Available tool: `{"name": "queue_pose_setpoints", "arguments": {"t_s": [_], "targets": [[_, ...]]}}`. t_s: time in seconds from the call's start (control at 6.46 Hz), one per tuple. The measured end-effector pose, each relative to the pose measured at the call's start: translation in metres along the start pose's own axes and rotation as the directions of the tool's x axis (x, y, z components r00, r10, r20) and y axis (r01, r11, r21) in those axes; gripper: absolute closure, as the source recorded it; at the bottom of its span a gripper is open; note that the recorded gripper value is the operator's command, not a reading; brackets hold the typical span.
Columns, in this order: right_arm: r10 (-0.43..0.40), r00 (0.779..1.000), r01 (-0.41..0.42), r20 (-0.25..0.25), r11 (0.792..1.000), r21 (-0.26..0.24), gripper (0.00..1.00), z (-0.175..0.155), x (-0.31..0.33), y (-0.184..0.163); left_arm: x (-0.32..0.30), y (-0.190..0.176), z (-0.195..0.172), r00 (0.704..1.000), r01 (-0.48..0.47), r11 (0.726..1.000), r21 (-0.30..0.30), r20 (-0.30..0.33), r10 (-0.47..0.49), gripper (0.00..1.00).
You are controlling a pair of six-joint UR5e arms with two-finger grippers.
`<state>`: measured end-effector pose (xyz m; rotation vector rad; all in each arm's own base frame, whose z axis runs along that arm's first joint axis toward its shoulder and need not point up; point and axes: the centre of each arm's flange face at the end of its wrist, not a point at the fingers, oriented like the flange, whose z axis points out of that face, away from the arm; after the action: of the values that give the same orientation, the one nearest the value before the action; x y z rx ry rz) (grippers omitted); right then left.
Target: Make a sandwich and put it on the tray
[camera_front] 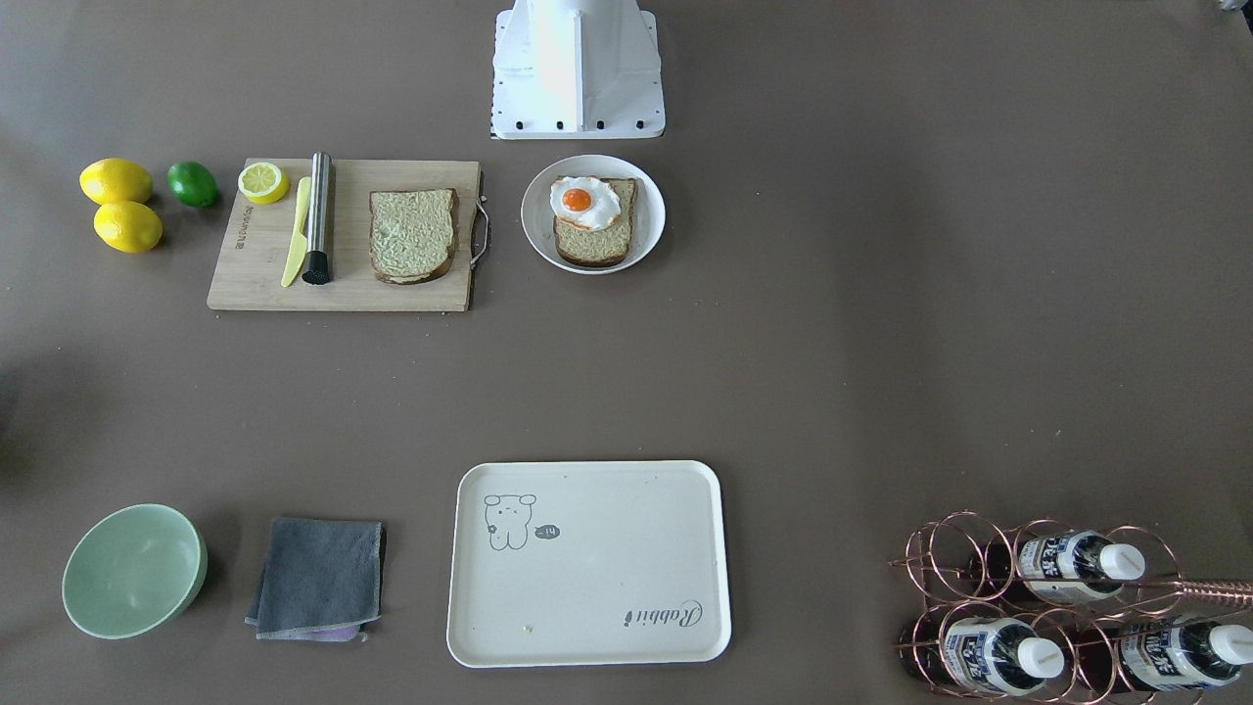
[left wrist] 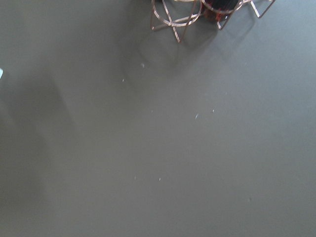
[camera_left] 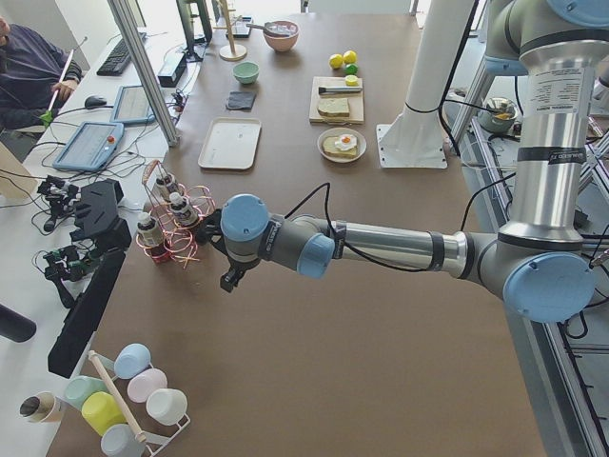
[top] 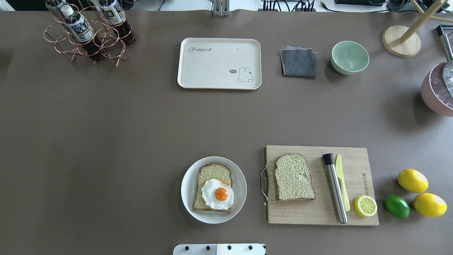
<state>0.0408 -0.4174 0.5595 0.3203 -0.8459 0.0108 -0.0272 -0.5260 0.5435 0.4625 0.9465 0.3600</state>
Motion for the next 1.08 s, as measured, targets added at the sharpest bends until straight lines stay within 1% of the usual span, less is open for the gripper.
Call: {"name": "queue_pose_setpoints", "arguments": {"t_s": [0.15, 0.31, 0.46, 0.62, 1.08], "targets": [[0.008, 1.000, -0.008, 0.009, 1.000, 0.013, 0.00, 0.000, -0.003, -0.002, 0.024, -0.021, 0.010, 0.999, 0.050, 0.999, 0.016, -0.010, -0.050, 0.02], [0.053, 0.998, -0.053, 0.017, 0.999, 0.006, 0.00, 0.004, -0.010, -0.002, 0.059, -0.039, 0.030, 0.992, 0.123, 0.992, 0.014, 0.015, -0.123, 0.02], [0.107, 0.994, -0.107, 0.027, 0.994, -0.009, 0.00, 0.010, -0.026, -0.003, 0.107, -0.055, 0.054, 0.982, 0.180, 0.983, 0.022, 0.054, -0.181, 0.02], [0.149, 0.988, -0.148, 0.038, 0.989, -0.027, 0.00, 0.016, -0.050, -0.004, 0.160, -0.070, 0.075, 0.970, 0.233, 0.972, 0.037, 0.061, -0.235, 0.02], [0.254, 0.966, -0.250, 0.054, 0.965, -0.076, 0.00, 0.029, -0.142, 0.004, 0.312, -0.095, 0.134, 0.932, 0.362, 0.930, 0.058, -0.005, -0.362, 0.02]]}}
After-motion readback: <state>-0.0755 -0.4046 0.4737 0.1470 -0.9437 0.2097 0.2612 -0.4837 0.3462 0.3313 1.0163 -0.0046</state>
